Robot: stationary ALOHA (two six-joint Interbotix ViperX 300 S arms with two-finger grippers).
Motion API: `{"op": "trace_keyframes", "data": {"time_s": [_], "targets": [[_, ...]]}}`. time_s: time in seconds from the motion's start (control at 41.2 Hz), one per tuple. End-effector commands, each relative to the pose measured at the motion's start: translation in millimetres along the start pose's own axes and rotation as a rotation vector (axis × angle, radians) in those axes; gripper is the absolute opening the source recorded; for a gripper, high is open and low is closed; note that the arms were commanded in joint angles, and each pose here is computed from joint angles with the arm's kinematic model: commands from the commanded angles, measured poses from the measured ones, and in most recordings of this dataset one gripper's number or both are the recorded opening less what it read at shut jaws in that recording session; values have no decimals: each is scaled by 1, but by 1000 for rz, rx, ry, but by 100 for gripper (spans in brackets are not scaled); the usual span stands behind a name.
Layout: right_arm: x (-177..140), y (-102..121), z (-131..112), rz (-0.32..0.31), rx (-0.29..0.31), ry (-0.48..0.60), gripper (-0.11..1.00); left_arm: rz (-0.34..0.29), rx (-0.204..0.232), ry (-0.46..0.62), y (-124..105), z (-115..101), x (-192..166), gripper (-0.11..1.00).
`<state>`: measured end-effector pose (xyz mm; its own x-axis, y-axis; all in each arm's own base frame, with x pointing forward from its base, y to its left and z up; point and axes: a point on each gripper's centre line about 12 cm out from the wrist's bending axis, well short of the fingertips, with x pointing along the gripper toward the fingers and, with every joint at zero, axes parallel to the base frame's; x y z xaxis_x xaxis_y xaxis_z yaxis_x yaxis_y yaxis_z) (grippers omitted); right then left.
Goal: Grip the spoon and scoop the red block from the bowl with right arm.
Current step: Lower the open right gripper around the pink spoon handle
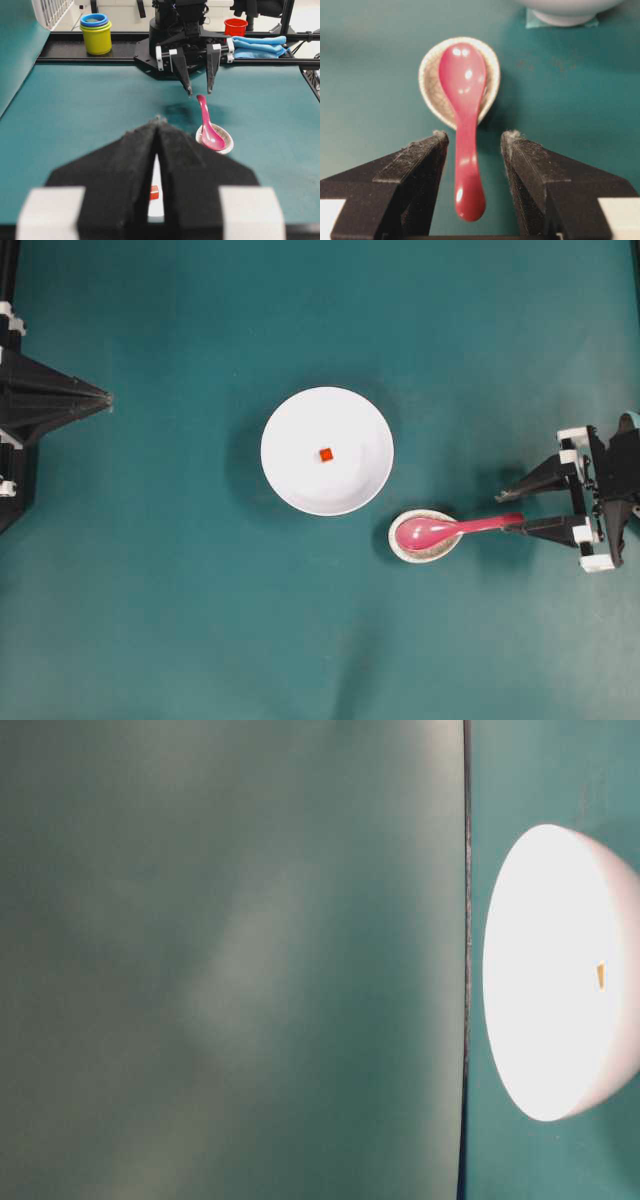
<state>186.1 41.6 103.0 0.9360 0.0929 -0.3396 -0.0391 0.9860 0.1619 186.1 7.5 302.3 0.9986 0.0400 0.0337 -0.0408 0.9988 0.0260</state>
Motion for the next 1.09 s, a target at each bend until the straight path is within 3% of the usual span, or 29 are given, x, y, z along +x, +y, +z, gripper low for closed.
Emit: {"op": "trace_keyframes", "data": {"time_s": [0.0, 0.486, 1.068], "targets": [[3, 5, 1, 10, 18, -13, 55, 5, 5, -37, 1, 13, 2, 0], [19, 7, -18, -19, -3, 60, 55, 5, 5, -35, 1, 12, 2, 0], [15, 5, -19, -27, -5, 54, 54, 5, 5, -32, 1, 12, 2, 0]]}}
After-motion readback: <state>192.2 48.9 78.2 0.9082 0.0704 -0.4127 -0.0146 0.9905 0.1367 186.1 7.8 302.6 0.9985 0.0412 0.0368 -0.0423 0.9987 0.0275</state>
